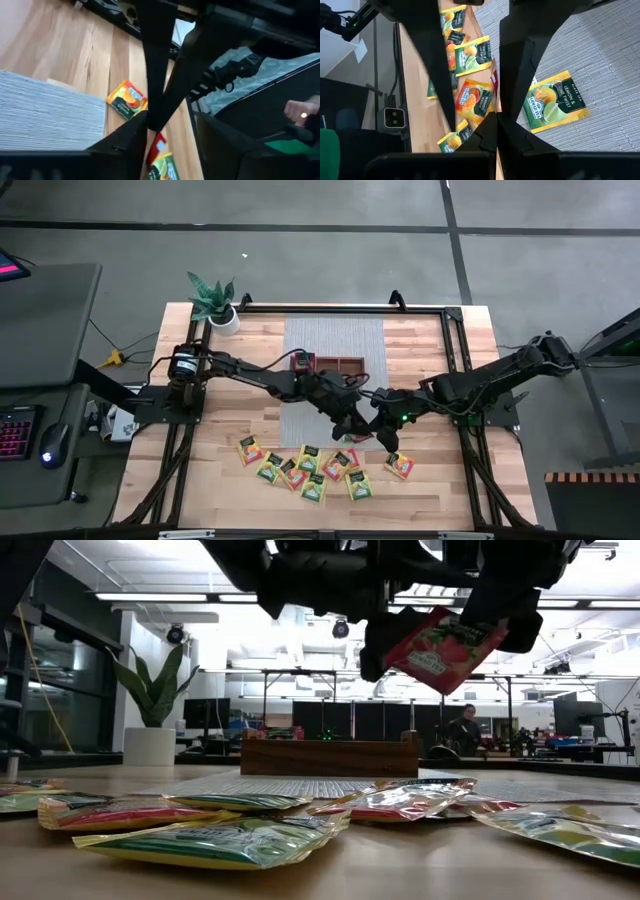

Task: Pick & Place Tea
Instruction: Put the red tea bag into the left section of the wooden organizer

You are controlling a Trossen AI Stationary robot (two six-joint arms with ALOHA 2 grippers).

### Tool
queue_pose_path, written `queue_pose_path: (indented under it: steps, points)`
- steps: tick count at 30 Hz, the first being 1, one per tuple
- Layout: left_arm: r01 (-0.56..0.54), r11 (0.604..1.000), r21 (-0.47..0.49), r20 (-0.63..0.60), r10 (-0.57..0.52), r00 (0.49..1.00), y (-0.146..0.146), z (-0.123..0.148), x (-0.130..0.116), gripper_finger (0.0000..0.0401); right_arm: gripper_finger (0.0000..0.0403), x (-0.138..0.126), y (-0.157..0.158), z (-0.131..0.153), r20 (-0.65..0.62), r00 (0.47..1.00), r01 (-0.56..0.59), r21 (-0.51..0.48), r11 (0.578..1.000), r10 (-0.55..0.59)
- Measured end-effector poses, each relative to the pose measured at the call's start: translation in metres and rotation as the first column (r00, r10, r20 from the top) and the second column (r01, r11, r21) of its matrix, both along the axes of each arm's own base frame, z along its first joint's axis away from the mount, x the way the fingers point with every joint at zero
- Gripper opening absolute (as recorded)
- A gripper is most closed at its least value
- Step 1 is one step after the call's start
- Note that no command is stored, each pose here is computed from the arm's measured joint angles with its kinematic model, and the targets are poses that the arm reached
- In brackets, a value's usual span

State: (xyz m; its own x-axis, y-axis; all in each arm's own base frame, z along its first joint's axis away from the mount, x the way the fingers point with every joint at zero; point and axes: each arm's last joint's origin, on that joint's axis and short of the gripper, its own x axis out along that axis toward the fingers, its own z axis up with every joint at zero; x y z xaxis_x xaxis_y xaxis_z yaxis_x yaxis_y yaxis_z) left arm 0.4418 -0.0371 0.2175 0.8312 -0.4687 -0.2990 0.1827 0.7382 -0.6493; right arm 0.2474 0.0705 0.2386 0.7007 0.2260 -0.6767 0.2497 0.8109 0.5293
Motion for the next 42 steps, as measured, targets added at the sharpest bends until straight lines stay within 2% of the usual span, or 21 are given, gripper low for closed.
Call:
queue_pose_path:
  steps: [7, 9, 24, 28, 37, 42]
  points:
    - [0.04, 0.996, 0.077, -0.035, -0.037, 0.999, 0.002, 0.002, 0.001, 0.0037, 0.0, 0.0, 0.0, 0.0, 0.001, 1.0, -0.005, -0.001, 1.0, 0.005]
    - [0.05, 0.995, 0.084, -0.039, -0.046, 0.998, 0.002, 0.001, 0.0, 0.0013, 0.0, 0.0, 0.0, 0.0, 0.001, 1.0, -0.013, -0.004, 1.0, 0.013]
    - [0.059, 0.987, 0.15, -0.023, -0.057, 0.998, 0.002, 0.0, 0.0, 0.0, 0.0006, -0.001, 0.0, -0.001, -0.008, 1.0, -0.025, -0.004, 1.0, 0.025]
    - [0.056, 0.987, 0.152, -0.02, -0.054, 0.998, 0.002, 0.0, 0.0, 0.0, 0.0039, -0.001, 0.001, -0.001, -0.013, 0.999, -0.032, 0.015, 0.999, 0.032]
    - [0.036, 0.986, 0.165, -0.031, -0.031, 0.999, 0.003, -0.001, 0.0, 0.0, 0.0154, -0.008, 0.0, 0.009, 0.01, 0.999, -0.034, 0.06, 0.998, 0.034]
    - [-0.009, 0.979, 0.205, -0.022, 0.014, 1.0, 0.004, -0.001, 0.0, 0.0, 0.0185, -0.026, -0.007, 0.021, 0.007, 1.0, 0.015, 0.026, 1.0, -0.015]
